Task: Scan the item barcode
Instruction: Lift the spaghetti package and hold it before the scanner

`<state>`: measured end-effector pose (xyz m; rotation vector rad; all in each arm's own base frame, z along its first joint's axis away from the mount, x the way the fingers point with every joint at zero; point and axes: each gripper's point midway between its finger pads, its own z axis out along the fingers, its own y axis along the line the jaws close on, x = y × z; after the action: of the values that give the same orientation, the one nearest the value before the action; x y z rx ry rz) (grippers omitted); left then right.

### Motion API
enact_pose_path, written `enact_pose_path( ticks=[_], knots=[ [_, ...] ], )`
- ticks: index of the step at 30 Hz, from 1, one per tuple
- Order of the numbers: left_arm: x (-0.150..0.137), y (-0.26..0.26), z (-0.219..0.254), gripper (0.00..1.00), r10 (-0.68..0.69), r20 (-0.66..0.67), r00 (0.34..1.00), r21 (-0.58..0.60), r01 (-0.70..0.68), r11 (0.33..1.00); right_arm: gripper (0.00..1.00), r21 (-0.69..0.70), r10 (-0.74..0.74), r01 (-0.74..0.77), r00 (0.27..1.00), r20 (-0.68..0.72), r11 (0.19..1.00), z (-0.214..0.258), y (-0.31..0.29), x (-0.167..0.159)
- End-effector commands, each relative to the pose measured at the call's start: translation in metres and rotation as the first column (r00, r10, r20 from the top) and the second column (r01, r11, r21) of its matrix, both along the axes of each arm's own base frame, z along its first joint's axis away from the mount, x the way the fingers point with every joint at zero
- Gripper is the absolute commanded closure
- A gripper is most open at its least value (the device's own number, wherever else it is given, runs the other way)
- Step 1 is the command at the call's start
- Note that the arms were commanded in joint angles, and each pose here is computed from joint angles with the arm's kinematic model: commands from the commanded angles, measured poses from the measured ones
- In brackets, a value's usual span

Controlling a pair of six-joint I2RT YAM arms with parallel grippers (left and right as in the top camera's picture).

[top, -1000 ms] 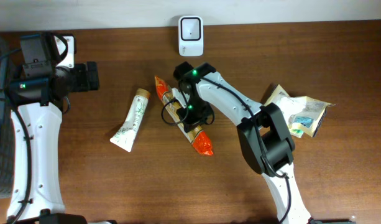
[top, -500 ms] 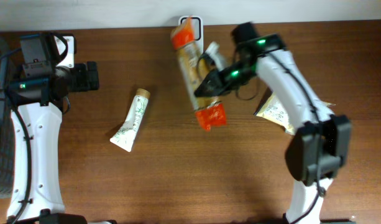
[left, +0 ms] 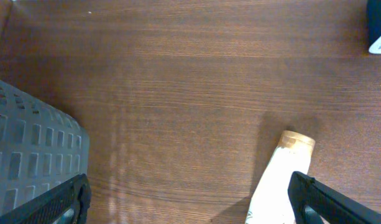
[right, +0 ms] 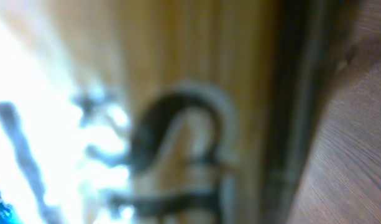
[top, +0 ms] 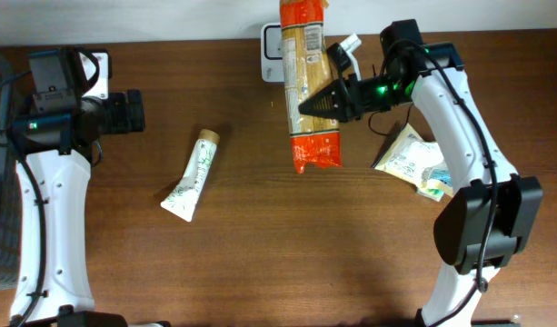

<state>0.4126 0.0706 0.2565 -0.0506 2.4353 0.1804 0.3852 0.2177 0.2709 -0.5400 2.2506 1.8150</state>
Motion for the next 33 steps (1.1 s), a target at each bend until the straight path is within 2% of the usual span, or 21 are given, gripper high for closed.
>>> enact_pose_path(
  ticks=[1, 3, 6, 8, 11, 12, 15, 17, 19, 25, 28, 33],
  knots=[
    [0.0, 0.003, 0.0, 0.01, 0.014, 0.001, 1.0, -0.003, -0.014, 1.0, 0.96, -0.066, -0.068, 0.069, 0.998, 0.02, 0.995, 0.018, -0.006, 0.008],
    [0.0, 0.003, 0.0, 0.01, 0.014, 0.001, 1.0, -0.003, -0.014, 1.0, 0.96, -0.264, -0.164, 0.17, 0.985, 0.047, 0.949, -0.002, -0.011, 0.024],
    [0.0, 0.003, 0.0, 0.01, 0.014, 0.001, 1.0, -0.003, -0.014, 1.0, 0.96, -0.4, -0.233, 0.292, 0.954, 0.189, 0.869, 0.012, -0.011, 0.043],
    [0.0, 0.003, 0.0, 0.01, 0.014, 0.001, 1.0, -0.003, -0.014, 1.0, 0.96, -0.53, -0.331, 0.483, 0.873, 0.359, 0.697, 0.023, -0.03, 0.066],
    [0.0, 0.003, 0.0, 0.01, 0.014, 0.001, 1.0, -0.003, -0.014, 1.0, 0.96, -0.602, -0.338, 0.673, 0.738, 0.583, 0.431, 0.033, -0.054, 0.089],
    [0.0, 0.003, 0.0, 0.01, 0.014, 0.001, 1.0, -0.003, -0.014, 1.0, 0.96, -0.613, -0.3, 0.724, 0.69, 0.659, 0.317, 0.031, -0.063, 0.097],
    [0.0, 0.003, 0.0, 0.01, 0.014, 0.001, 1.0, -0.003, -0.014, 1.0, 0.96, -0.599, -0.106, 0.797, 0.603, 0.79, 0.071, 0.015, -0.074, 0.128],
    [0.0, 0.003, 0.0, 0.01, 0.014, 0.001, 1.0, -0.003, -0.014, 1.0, 0.96, -0.553, -0.008, 0.83, 0.554, 0.832, -0.065, 0.002, -0.076, 0.151],
    [0.0, 0.003, 0.0, 0.01, 0.014, 0.001, 1.0, -0.003, -0.014, 1.0, 0.96, -0.508, 0.062, 0.847, 0.522, 0.851, -0.154, -0.013, -0.077, 0.17],
    [0.0, 0.003, 0.0, 0.01, 0.014, 0.001, 1.0, -0.003, -0.014, 1.0, 0.96, -0.363, 0.294, 0.85, 0.484, 0.824, -0.382, -0.058, -0.082, 0.214],
    [0.0, 0.003, 0.0, 0.01, 0.014, 0.001, 1.0, -0.003, -0.014, 1.0, 0.96, -0.345, 0.387, 0.848, 0.499, 0.776, -0.401, -0.077, -0.077, 0.228],
    [0.0, 0.003, 0.0, 0.01, 0.014, 0.001, 1.0, -0.003, -0.014, 1.0, 0.96, -0.358, 0.417, 0.845, 0.513, 0.75, -0.396, -0.097, -0.066, 0.229]
  ],
)
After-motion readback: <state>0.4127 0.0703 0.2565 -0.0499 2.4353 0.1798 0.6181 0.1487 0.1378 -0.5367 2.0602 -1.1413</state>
